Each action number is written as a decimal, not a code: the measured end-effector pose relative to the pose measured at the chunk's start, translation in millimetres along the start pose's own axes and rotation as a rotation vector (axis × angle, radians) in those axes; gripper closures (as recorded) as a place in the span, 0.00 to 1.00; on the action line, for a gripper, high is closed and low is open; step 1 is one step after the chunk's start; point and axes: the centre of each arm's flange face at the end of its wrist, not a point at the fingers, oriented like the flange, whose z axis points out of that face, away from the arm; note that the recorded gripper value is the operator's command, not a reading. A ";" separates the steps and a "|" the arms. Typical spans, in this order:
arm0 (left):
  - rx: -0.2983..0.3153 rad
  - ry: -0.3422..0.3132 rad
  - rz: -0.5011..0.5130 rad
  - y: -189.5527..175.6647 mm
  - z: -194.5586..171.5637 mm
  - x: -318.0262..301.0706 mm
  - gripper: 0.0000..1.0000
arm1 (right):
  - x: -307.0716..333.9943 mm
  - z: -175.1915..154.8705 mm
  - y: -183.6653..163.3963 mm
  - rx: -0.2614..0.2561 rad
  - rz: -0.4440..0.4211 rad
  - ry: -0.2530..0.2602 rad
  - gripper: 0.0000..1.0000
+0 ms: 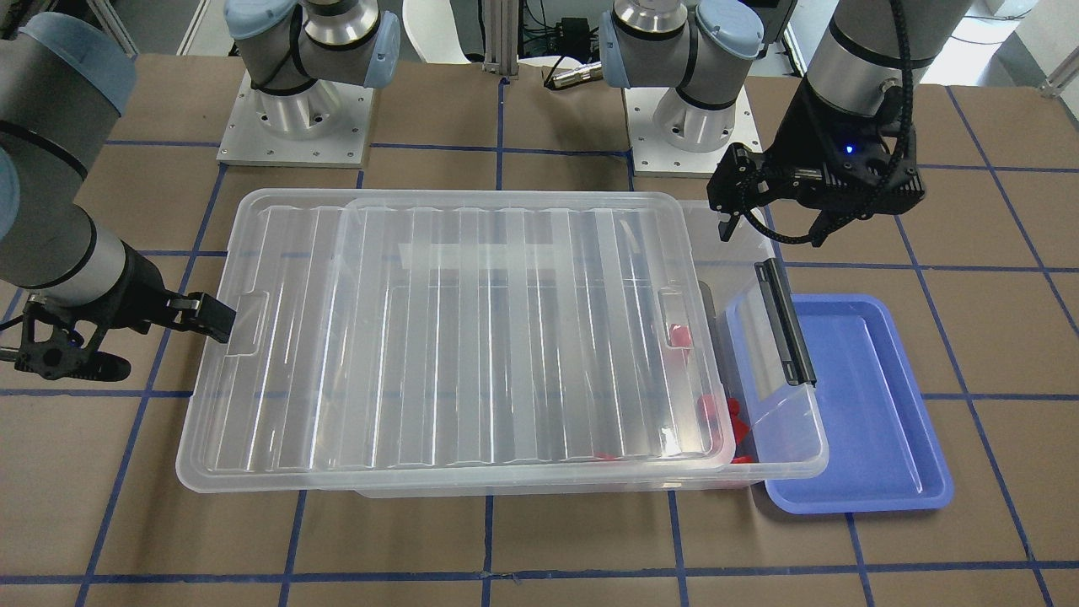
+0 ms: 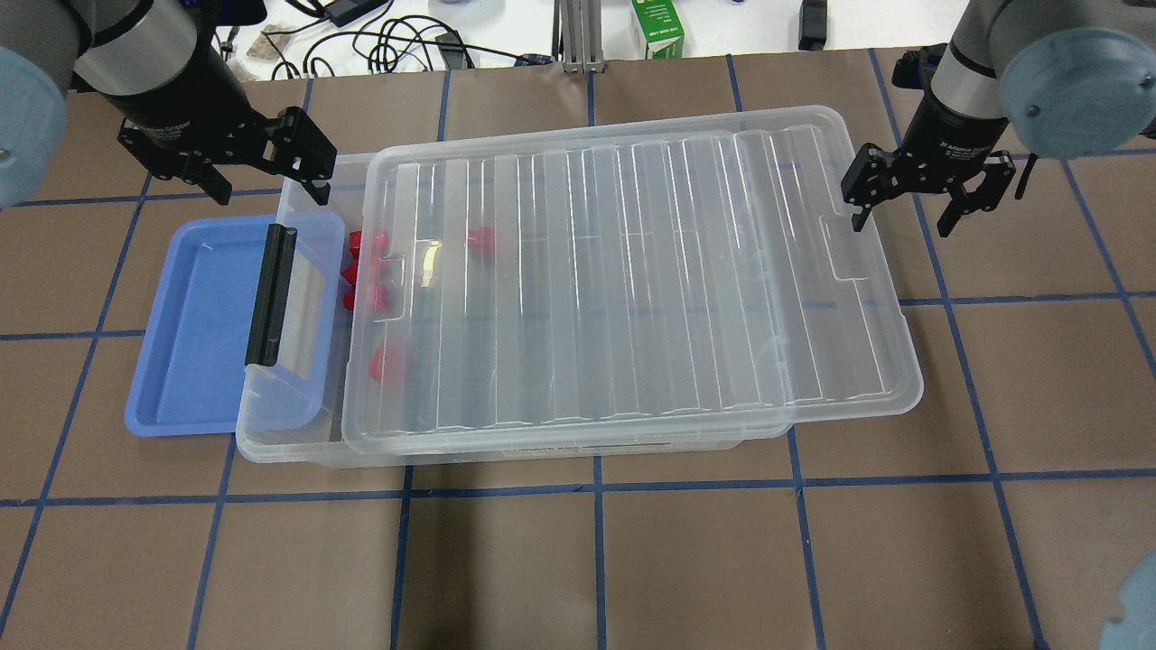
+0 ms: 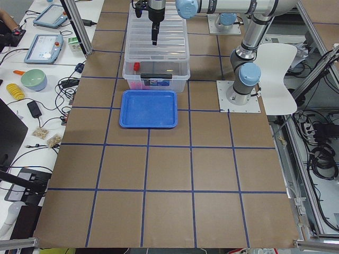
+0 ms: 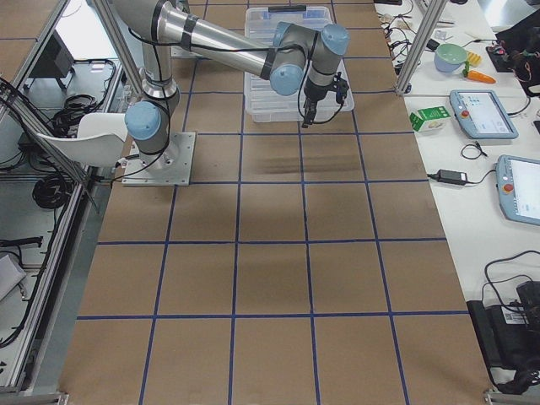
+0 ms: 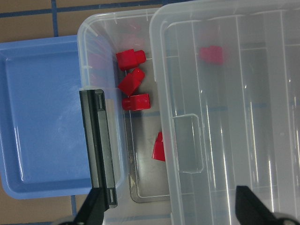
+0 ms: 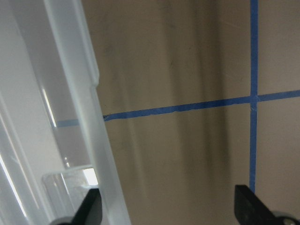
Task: Place red block in blue tray from box
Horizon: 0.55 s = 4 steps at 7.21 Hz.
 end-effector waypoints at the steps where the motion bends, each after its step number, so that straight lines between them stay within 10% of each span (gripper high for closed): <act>1: -0.001 0.000 -0.002 -0.4 0.8 0.2 0.00 | 7.6 -0.7 -1.3 0.001 -0.002 -0.001 0.00; 4: -0.003 0.000 -0.002 -1.0 1.8 0.3 0.00 | 31.9 -2.7 -4.4 0.004 -0.013 -0.001 0.00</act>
